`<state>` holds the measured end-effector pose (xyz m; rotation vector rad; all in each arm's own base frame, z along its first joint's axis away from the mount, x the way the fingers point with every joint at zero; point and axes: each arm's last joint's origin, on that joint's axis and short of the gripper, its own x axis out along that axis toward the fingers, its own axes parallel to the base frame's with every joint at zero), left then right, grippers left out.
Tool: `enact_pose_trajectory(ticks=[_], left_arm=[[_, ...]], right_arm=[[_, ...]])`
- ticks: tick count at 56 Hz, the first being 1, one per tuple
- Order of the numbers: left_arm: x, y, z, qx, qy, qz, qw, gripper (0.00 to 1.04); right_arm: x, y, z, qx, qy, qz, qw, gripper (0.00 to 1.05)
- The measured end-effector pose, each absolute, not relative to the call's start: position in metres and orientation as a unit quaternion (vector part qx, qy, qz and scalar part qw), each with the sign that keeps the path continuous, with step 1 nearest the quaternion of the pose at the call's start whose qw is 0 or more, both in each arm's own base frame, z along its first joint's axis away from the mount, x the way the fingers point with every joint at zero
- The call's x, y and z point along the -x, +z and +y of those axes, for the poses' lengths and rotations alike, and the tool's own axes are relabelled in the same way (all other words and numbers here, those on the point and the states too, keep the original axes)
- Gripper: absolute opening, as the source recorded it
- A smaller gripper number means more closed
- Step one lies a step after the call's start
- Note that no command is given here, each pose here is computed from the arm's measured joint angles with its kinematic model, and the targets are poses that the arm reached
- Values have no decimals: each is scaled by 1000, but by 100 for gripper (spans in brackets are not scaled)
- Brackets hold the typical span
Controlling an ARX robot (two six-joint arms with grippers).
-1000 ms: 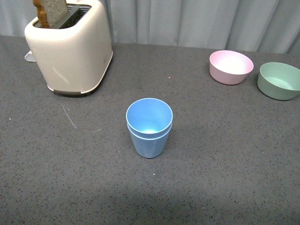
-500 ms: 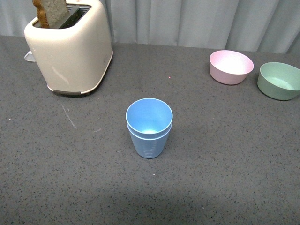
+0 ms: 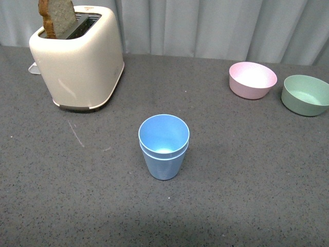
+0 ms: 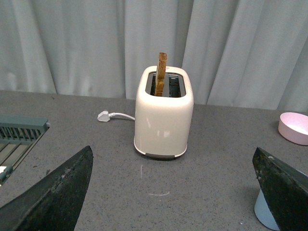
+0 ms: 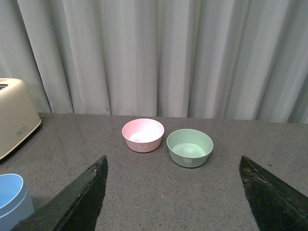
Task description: Stack blue cups with both arms
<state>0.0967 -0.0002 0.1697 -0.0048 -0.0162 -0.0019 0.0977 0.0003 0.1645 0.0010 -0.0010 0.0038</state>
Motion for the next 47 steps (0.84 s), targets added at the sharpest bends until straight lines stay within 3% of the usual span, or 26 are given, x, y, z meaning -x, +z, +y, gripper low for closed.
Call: enact_pose_trajectory(ticks=[3, 47], left_arm=[[-97, 170, 0, 2, -1, -8, 1000, 98], [-97, 170, 0, 2, -1, -8, 1000, 98]], right_arm=[[-98, 165, 0, -1, 2, 0, 1000, 97], [-98, 165, 0, -1, 2, -1, 1000, 95]])
